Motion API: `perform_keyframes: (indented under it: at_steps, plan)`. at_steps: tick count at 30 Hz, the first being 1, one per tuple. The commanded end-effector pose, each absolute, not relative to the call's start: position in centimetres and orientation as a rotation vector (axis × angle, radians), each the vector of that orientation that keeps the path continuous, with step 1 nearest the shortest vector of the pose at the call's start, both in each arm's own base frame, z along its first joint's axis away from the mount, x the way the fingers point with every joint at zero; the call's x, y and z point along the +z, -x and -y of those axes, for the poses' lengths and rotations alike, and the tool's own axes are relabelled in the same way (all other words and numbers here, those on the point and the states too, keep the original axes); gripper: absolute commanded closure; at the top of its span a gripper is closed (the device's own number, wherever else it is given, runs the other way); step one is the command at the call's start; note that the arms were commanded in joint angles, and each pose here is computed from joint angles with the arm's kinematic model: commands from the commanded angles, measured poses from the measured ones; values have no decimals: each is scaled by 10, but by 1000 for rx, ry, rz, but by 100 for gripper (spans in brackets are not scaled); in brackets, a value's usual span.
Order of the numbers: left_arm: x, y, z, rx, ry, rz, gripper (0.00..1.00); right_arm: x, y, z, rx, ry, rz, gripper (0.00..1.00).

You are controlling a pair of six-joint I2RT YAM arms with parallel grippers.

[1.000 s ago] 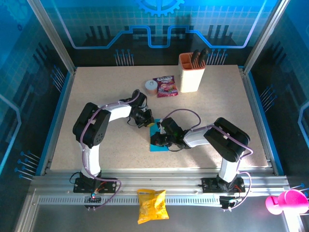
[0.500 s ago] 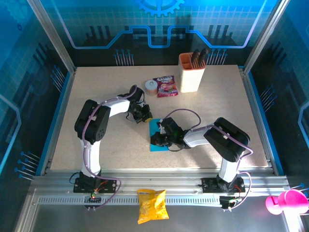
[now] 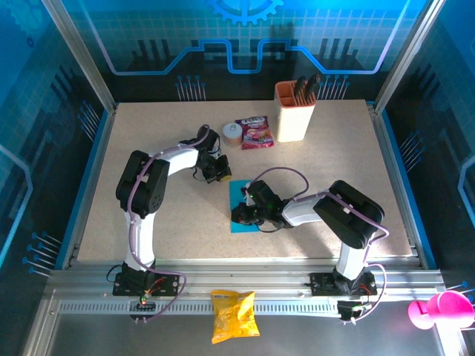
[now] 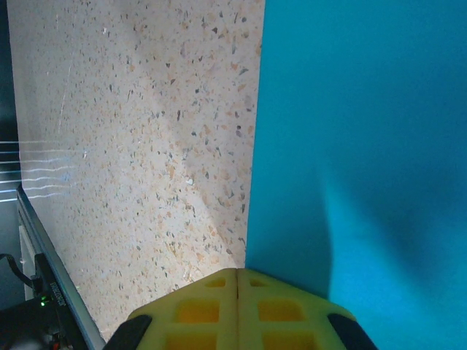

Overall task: Fold a paper plane with a square sheet of paper (pick it up from the middle)
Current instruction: First fold the square sheet of paper in half at the center of the table, then first fold in half a square sheet of paper at the center of the table.

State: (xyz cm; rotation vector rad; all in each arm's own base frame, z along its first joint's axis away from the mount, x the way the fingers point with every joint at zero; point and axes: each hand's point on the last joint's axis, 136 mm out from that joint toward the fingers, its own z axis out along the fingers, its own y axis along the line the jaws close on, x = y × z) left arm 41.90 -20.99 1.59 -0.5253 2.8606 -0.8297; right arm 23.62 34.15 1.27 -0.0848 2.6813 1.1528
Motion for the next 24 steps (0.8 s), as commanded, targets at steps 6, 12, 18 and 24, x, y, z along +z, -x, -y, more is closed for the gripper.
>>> perform_keyframes:
  at_steps: [6, 12, 18, 24]
  plan:
    - [67, -418, 197, -763, 346, -2665, 94, 2, -210, -329, 1044, 173, -2875, 100]
    - [75, -381, 232, -878, 229, -2689, 92, 41, -228, -340, 1088, 258, -2797, 100]
    - [66, -366, 254, -940, 195, -2745, 93, 84, -251, -336, 1108, 240, -2685, 100]
    - [48, -362, 255, -928, 216, -2800, 94, 83, -264, -326, 1092, 190, -2667, 100]
